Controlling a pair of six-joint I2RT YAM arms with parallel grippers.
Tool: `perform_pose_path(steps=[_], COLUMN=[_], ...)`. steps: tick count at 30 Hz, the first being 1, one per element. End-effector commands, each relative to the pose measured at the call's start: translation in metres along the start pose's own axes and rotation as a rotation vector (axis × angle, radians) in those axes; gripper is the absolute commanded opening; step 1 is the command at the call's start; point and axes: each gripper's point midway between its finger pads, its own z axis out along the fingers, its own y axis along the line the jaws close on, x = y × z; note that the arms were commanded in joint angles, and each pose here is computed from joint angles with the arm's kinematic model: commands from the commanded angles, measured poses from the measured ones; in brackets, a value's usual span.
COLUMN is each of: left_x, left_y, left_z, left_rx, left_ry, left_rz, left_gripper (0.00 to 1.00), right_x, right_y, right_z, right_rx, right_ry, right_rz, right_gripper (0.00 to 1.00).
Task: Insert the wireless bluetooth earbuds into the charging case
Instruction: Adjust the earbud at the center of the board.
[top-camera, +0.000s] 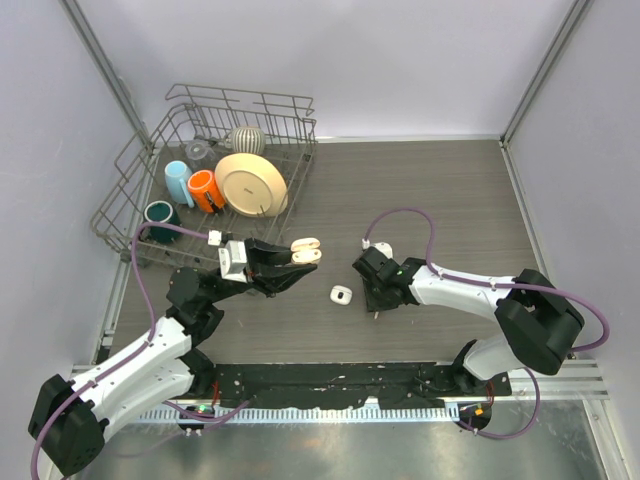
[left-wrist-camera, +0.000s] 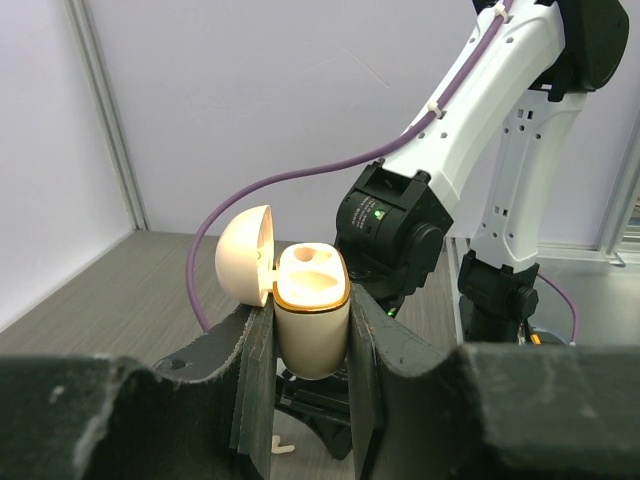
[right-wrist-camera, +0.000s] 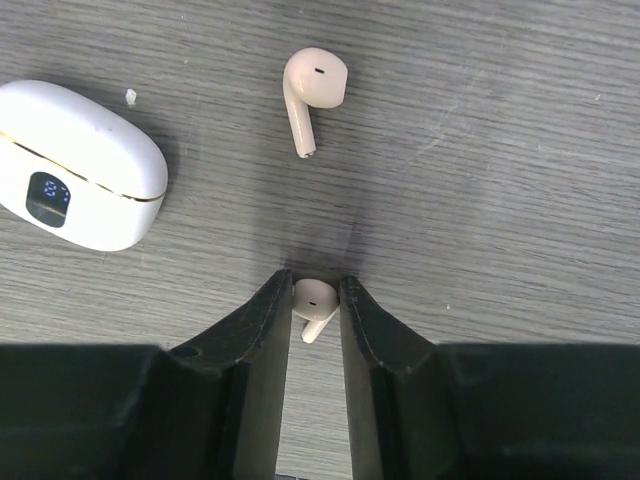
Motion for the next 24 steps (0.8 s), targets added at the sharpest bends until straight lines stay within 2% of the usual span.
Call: perform_pose_path(steps=[1, 4, 19, 24], left_x=[-0.012, -0.012, -0.010, -0.010], left_y=[-0.001, -0.001, -0.001, 0.000], left_z=[0.002, 0.001, 0.002, 0.005], left_rx=[0.000, 0.000, -0.001, 0.008], left_ry=[-0.039, -0.039, -0.036, -0.026], left_rz=[0.016, 0.016, 0.009, 0.002], left_gripper=[0.00, 0.00, 0.00, 0.00], right_x=[0.001, -0.001, -0.003, -0.025], right_y=[-0.002, -0.004, -0.009, -0.007], right_z=[-0.001, -0.002, -0.005, -0.025], right_rx=[0.018, 0.026, 0.048, 0.012], right_ry=[-0.009, -0.018, -0.042, -0.167], right_rz=[0.018, 0.018, 0.056, 0.135], right_gripper=[0.34, 0.37, 0.43, 0.50])
